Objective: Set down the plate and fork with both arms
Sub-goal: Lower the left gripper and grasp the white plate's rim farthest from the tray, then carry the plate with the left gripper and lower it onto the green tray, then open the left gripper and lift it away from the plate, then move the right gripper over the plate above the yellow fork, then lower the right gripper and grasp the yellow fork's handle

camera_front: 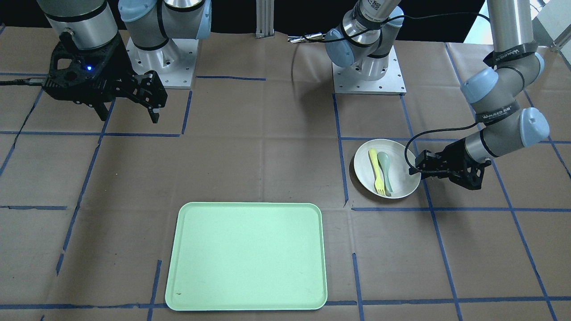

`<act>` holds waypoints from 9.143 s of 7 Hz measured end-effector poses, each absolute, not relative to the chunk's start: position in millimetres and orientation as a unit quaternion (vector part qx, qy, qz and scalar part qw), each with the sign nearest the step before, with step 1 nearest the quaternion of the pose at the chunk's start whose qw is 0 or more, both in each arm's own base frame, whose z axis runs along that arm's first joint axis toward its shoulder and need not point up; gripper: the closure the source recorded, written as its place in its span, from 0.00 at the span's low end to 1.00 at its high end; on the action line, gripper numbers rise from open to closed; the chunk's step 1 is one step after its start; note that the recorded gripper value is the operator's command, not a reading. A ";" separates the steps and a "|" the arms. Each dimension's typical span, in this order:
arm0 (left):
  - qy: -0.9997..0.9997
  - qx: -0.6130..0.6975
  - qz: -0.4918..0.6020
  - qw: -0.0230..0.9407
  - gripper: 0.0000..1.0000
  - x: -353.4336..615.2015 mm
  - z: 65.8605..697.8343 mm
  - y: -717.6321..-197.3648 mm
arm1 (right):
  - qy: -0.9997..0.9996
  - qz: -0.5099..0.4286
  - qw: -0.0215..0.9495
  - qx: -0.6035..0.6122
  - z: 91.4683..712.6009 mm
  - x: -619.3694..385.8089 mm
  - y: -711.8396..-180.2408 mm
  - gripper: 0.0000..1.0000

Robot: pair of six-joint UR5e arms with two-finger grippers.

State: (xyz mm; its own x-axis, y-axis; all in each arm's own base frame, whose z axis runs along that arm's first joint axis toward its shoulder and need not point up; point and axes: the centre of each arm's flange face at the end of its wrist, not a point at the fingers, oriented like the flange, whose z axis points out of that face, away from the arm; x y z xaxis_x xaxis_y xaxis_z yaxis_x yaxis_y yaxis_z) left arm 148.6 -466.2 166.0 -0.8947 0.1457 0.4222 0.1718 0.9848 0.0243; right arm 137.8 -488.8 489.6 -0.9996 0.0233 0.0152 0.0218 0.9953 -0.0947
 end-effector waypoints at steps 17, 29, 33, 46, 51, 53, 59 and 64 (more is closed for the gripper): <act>-0.978 -0.093 0.003 0.189 1.00 -194.8 202.1 -707.6 | -0.999 0.045 0.008 -0.011 487.9 138.4 -489.1 0.00; -0.994 -0.086 -0.049 0.037 0.00 -189.9 473.8 -582.3 | -0.999 0.046 0.008 -0.011 483.8 138.5 -497.6 0.00; -0.995 -0.068 -0.072 -0.007 0.00 -173.6 547.3 -481.9 | -0.999 0.047 0.008 0.003 482.5 163.6 -569.3 0.00; -0.994 -0.076 -0.075 -0.005 0.00 -173.0 540.9 -481.0 | -0.999 0.033 0.022 0.028 213.1 315.2 -682.1 0.24; -0.994 -0.076 -0.074 -0.005 0.00 -173.0 542.5 -479.9 | -0.999 0.036 0.020 0.025 204.7 312.7 -681.7 0.49; -0.995 -0.075 -0.073 -0.005 0.00 -173.3 543.4 -479.3 | -0.999 0.034 0.018 0.027 203.4 315.5 -680.4 0.49; -0.995 -0.069 -0.070 -0.006 0.00 -173.0 545.9 -480.4 | -0.999 0.026 0.016 0.029 189.5 320.0 -681.6 0.63; -0.995 -0.070 -0.074 -0.007 0.00 -172.7 543.0 -479.7 | -0.999 0.027 0.015 0.029 190.3 320.2 -682.2 0.99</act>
